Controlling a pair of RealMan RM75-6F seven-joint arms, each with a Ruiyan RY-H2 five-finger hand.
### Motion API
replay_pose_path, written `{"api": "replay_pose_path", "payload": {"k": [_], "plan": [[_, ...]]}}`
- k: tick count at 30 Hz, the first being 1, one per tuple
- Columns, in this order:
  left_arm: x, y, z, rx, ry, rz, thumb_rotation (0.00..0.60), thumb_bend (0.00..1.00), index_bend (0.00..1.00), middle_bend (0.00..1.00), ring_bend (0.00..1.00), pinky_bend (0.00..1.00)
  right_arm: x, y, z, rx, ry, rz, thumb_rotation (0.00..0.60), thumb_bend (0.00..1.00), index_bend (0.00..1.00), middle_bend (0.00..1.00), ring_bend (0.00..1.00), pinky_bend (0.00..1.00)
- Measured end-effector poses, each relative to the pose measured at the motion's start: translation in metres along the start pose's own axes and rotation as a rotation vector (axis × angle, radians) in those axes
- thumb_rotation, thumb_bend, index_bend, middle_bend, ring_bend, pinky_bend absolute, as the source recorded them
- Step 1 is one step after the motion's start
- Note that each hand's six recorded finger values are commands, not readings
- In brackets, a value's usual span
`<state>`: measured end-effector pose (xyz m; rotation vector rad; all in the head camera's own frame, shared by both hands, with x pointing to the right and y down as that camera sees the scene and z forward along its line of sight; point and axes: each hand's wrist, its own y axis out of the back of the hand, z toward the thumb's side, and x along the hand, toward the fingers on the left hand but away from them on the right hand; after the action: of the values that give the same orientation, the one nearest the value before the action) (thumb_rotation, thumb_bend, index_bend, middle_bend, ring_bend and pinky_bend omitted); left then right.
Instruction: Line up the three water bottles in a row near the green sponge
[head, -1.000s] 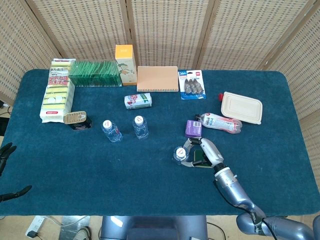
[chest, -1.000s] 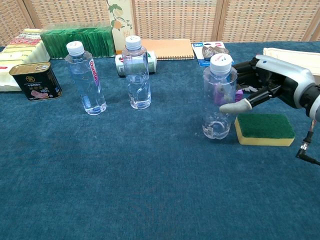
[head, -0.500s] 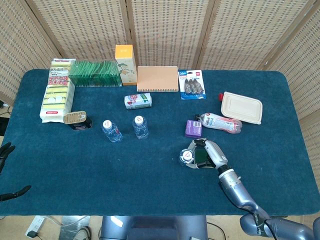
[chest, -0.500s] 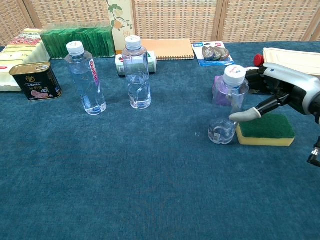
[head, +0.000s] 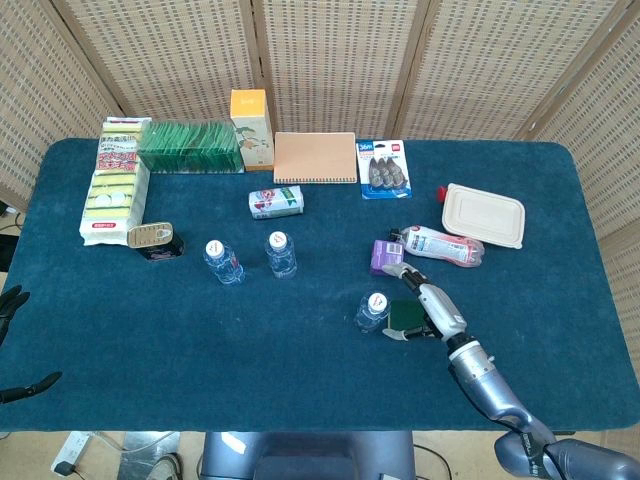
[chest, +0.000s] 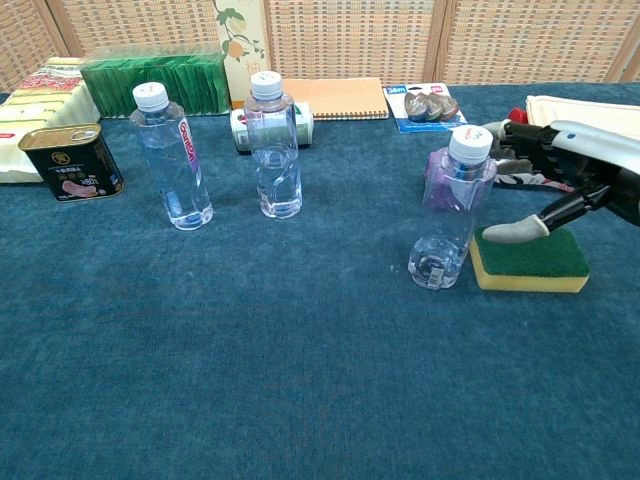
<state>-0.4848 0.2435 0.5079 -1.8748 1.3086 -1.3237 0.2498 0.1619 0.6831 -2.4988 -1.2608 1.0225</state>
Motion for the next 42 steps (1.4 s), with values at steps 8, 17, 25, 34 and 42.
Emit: {"api": "replay_pose_path", "payload": {"k": [8, 17, 25, 34, 42], "plan": [[0.0, 0.003, 0.001, -0.024, -0.02, 0.008, 0.6, 0.06, 0.0, 0.0, 0.0, 0.01, 0.043, 0.028, -0.002, 0.056, -0.049, -0.01, 0.6, 0.06, 0.03, 0.0, 0.0, 0.01], [0.017, 0.006, 0.019, -0.064, -0.115, 0.014, 0.6, 0.06, 0.0, 0.0, 0.0, 0.01, 0.144, 0.079, 0.009, 0.174, -0.197, -0.036, 0.6, 0.05, 0.03, 0.0, 0.0, 0.01], [0.051, 0.003, 0.042, -0.13, -0.2, -0.018, 0.6, 0.06, 0.0, 0.0, 0.0, 0.01, 0.193, 0.089, 0.022, 0.239, -0.211, -0.104, 0.6, 0.05, 0.03, 0.0, 0.0, 0.01], [0.092, -0.005, 0.076, -0.241, -0.287, -0.077, 0.6, 0.06, 0.0, 0.0, 0.0, 0.01, 0.208, 0.09, 0.024, 0.268, -0.219, -0.131, 0.6, 0.05, 0.03, 0.0, 0.0, 0.01], [0.135, -0.027, 0.115, -0.351, -0.347, -0.147, 0.6, 0.05, 0.0, 0.0, 0.0, 0.01, 0.209, 0.089, 0.024, 0.262, -0.221, -0.124, 0.6, 0.05, 0.03, 0.0, 0.0, 0.01]]}}
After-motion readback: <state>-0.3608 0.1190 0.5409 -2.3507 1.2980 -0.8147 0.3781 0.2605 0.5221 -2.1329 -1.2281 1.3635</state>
